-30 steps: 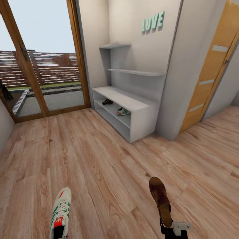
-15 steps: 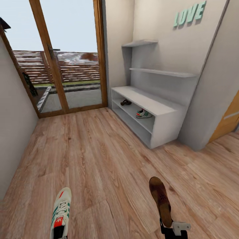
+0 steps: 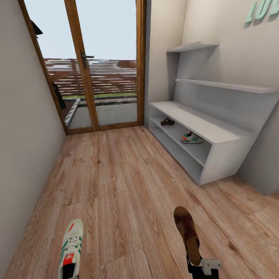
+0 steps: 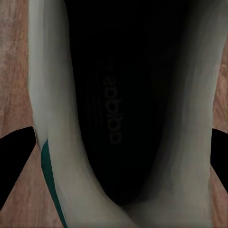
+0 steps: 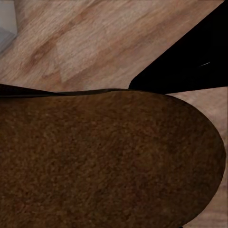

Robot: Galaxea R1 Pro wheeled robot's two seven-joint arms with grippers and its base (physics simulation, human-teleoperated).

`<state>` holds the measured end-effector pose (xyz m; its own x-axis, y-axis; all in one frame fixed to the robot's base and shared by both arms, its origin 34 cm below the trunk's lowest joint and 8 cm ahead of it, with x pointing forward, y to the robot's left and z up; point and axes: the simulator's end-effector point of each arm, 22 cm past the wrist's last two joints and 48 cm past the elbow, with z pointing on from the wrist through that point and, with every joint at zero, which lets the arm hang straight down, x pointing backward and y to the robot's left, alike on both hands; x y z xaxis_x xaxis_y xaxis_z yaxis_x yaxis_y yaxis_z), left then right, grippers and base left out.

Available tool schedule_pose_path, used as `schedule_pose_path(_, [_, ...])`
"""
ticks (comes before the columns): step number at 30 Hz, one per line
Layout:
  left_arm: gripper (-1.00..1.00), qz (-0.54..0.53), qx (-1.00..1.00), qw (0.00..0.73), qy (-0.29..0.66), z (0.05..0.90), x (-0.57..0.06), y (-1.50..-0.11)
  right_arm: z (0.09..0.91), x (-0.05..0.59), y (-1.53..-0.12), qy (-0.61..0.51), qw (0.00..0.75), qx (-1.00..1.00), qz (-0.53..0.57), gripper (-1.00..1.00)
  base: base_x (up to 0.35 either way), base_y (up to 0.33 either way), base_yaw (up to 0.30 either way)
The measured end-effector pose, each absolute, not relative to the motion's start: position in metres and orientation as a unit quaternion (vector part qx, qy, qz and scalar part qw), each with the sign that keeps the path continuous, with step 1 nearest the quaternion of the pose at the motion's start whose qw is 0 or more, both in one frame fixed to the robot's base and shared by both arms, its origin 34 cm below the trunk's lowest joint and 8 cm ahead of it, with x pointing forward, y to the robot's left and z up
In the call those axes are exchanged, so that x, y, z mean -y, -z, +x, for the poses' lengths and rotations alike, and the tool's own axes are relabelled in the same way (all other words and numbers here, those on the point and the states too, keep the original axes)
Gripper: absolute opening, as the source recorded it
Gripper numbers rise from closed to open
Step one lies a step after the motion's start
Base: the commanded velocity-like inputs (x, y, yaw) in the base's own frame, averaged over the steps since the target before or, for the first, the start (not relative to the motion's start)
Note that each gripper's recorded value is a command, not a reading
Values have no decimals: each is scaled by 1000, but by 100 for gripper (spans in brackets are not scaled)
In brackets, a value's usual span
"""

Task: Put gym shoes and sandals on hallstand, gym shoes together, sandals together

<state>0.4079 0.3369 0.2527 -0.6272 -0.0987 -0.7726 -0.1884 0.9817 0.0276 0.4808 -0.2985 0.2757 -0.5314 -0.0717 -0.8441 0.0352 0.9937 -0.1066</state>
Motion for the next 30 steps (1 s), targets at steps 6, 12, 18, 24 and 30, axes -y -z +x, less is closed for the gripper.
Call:
schedule_pose_path(6, [-100,-80,-901,424,-53,408,-337,-253,480,303,-276,57,483,-874,-16,-100,295,155,8])
schedule_pose_path(12, [-100,-80,-901,424,-52,408,-336,-252,480,304,-276,57,483,-873,-17,-100,295,155,0])
schedule_pose_path(18, [-100,-80,-901,424,-53,408,-336,-252,480,304,-276,58,483,-873,-17,-100,295,155,0])
schedule_pose_path(24, [-100,-80,-901,424,-52,408,-336,-252,481,305,-276,59,484,-873,-15,-100,295,155,0])
schedule_pose_path(30, [-100,-79,-901,424,-52,408,-336,-252,481,305,-276,60,485,-873,-14,-100,309,119,82])
